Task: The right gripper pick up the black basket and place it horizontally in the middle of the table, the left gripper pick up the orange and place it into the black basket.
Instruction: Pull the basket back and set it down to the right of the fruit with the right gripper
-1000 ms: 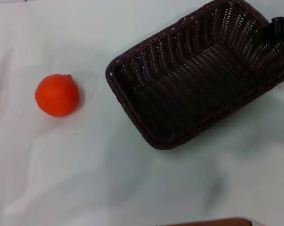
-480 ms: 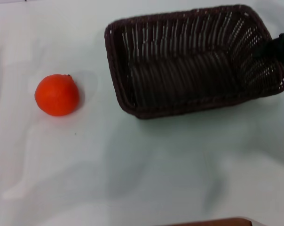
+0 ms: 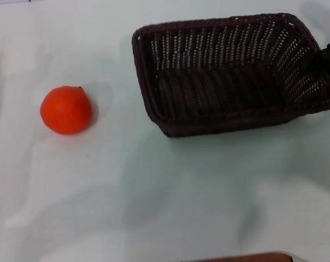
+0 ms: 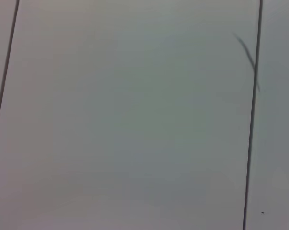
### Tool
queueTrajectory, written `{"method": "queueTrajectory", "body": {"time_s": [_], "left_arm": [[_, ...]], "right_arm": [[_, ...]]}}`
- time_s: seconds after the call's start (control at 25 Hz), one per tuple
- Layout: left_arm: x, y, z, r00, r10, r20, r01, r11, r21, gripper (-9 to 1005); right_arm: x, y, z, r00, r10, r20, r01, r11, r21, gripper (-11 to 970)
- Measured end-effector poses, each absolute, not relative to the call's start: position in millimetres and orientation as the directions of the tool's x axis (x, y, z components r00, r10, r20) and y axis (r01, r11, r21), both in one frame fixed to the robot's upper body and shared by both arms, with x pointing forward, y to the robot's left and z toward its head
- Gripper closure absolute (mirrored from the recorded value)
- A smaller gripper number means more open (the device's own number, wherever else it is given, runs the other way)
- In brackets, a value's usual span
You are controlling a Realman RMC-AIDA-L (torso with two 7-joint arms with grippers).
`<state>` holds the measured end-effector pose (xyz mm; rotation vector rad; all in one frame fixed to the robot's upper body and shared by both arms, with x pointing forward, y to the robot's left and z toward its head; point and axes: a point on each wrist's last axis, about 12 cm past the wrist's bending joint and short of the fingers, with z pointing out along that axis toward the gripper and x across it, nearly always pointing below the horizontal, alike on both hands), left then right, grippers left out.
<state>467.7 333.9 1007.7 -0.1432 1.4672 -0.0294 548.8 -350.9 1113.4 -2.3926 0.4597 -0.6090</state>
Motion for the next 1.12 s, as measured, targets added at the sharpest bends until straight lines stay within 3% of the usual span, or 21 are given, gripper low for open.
{"method": "queueTrajectory", "body": {"time_s": [0.56, 0.8, 1.12], "left_arm": [[468.0, 331.9, 1006.5, 0.096, -0.11, -0.989, -0.063, 0.991, -0.117, 121], [466.0, 331.0, 1005.7, 0.097, -0.114, -0.989, -0.063, 0.991, -0.12, 121], [464.1, 330.4, 1005.5, 0.1, -0.116, -0.988, -0.061, 0.991, -0.122, 122]], "right_arm": [[540.9, -348.9, 1107.1, 0.838, -0.47, 0.277, -0.162, -0.699, -0.697, 767], [539.7, -351.4, 1109.3, 0.832, -0.478, 0.283, -0.156, -0.69, -0.707, 628], [535.3, -355.5, 1117.2, 0.835, -0.467, 0.293, -0.141, -0.694, -0.706, 285]]}}
